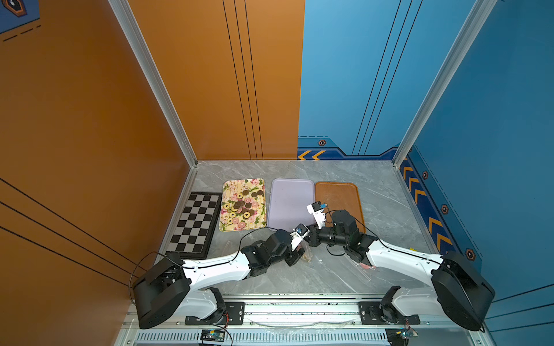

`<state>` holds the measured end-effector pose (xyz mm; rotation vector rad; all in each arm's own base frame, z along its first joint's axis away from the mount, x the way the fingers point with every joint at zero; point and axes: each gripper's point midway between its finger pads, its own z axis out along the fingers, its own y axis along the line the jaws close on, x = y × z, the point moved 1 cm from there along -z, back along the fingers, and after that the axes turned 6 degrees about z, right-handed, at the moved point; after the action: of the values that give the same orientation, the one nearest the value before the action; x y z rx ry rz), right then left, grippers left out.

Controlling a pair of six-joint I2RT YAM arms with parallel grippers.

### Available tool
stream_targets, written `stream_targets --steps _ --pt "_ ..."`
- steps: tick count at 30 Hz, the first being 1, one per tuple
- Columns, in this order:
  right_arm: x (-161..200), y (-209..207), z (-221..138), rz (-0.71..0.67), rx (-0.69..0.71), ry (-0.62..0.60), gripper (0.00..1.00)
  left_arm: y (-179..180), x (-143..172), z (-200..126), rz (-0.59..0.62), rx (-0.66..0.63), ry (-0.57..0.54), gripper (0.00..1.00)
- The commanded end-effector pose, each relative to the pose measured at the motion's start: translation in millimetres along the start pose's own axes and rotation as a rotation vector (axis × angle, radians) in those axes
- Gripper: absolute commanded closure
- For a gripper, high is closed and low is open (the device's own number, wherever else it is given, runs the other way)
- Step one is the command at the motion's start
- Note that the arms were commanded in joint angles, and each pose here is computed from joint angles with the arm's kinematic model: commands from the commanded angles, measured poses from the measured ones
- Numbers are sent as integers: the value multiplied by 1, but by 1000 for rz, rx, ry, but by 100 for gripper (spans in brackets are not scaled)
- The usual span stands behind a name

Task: Pour cookies out of the ziploc bag
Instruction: Open the ziploc bag at the center of the board.

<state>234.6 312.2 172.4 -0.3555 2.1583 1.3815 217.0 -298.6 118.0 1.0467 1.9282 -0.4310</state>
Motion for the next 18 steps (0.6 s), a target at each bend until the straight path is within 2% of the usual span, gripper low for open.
stream_targets --steps 1,3,8,9,12,14,15,18 --pt "1 16 2 -5 -74 0 100 9 -9 4 4 -41 -18 42" --pt "2 20 3 3 -92 6 100 10 -7 6 8 -46 -10 43" --pt "2 25 5 26 -124 2 100 10 -8 8 12 -41 -18 55" --pt "2 26 5 40 -131 1 100 12 -8 9 14 -47 -17 60" --pt "2 30 7 68 -162 1 100 13 -8 9 16 -57 -26 85" --pt "1 29 8 84 -173 -5 100 14 -8 9 15 -62 -35 96" --pt "1 29 9 91 -176 -9 100 15 -8 9 13 -64 -37 100" --pt "2 25 9 108 -173 -15 100 16 -7 7 6 -65 -47 100"
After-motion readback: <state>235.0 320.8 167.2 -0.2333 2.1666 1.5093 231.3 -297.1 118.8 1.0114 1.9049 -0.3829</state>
